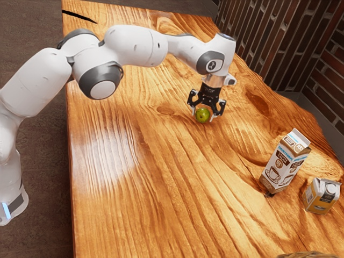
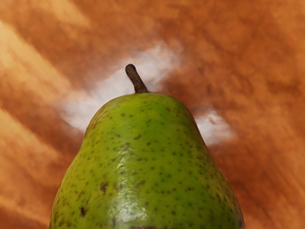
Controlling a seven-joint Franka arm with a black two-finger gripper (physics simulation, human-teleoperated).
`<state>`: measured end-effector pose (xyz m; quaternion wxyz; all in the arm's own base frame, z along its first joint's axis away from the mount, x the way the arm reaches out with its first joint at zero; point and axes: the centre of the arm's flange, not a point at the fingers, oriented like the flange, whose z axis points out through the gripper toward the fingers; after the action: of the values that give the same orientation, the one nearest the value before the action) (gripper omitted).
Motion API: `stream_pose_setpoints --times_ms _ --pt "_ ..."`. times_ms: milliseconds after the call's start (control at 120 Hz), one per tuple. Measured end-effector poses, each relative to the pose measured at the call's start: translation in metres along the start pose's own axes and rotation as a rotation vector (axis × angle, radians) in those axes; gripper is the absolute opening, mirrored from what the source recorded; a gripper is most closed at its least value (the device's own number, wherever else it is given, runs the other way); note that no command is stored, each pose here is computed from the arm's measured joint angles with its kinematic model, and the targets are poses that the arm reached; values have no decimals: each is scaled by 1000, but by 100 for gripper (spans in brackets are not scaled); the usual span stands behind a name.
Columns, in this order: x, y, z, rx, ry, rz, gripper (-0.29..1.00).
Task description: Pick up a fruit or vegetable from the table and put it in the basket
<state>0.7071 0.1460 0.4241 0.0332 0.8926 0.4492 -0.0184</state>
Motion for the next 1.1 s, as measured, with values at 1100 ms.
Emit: stream_pose_setpoints --times_ms 1100 --pt "-602 121 -282 -237 31 935 37"
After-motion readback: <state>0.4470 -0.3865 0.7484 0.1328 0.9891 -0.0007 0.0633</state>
